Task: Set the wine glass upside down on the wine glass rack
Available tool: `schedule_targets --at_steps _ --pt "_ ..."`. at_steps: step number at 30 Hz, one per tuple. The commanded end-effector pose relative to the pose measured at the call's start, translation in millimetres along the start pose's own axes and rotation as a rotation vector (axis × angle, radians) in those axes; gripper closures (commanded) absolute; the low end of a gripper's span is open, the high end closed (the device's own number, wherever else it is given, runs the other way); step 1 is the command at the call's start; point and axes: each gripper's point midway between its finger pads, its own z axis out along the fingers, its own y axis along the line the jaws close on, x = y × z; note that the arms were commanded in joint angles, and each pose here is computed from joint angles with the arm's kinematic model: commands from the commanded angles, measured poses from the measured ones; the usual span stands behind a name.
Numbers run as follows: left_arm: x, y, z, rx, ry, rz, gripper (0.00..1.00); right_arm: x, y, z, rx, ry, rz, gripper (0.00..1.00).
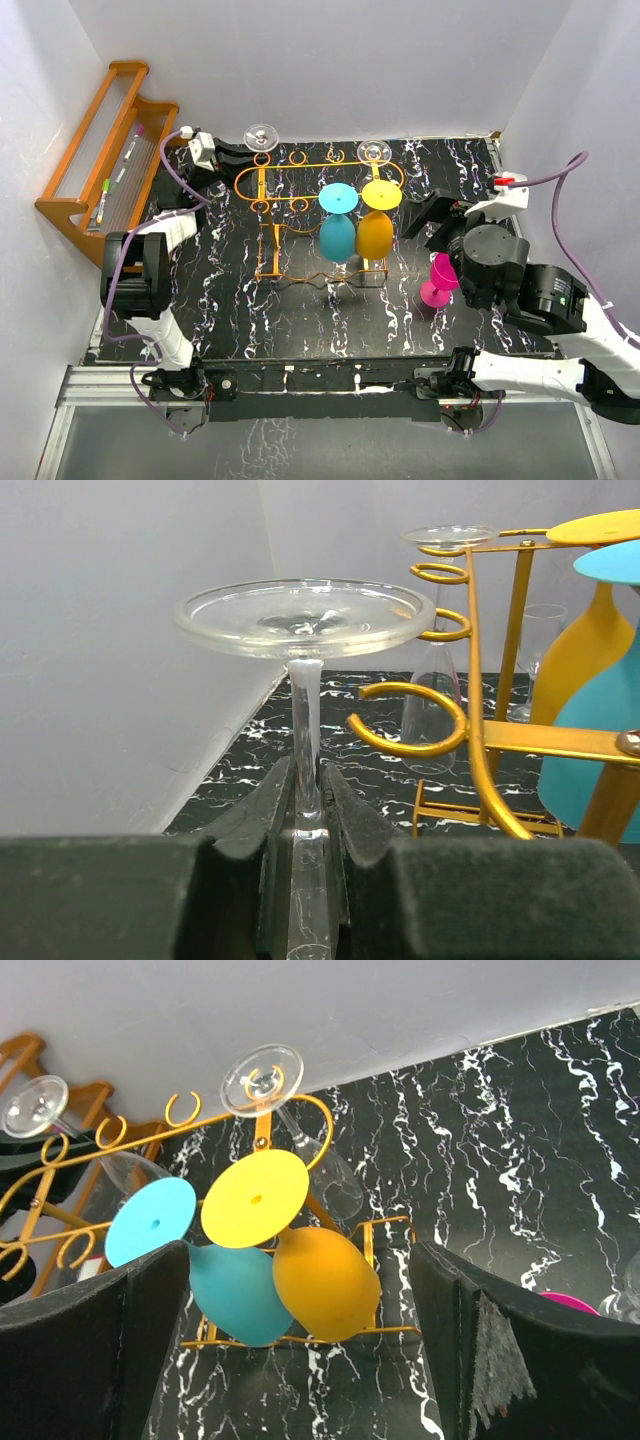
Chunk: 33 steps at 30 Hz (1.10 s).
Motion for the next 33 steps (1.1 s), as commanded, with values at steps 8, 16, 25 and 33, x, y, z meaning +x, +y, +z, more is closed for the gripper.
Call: schedule_targets --at_steps 8,16,25,33 --pt "-35.6 -31.8 -0.5 0.056 -0.038 0.129 1.00 3.4 1.4 2.8 0.008 -0.012 0.027 0.05" --pt "-37.9 -38.6 -2.6 0.060 -0.039 0.138 1.00 14.5 -4.6 4.1 0.023 -0.005 0.020 0.05" --pt "-34.5 -48.7 -7.0 0.067 -0.027 0.133 1.00 32.1 8.9 22.9 0.053 0.027 -0.047 0.04" --pt "-31.9 -50.1 -9.2 0.053 -0.027 0.135 0.94 11.9 26.0 41.6 -0.018 0.011 -0.011 0.05"
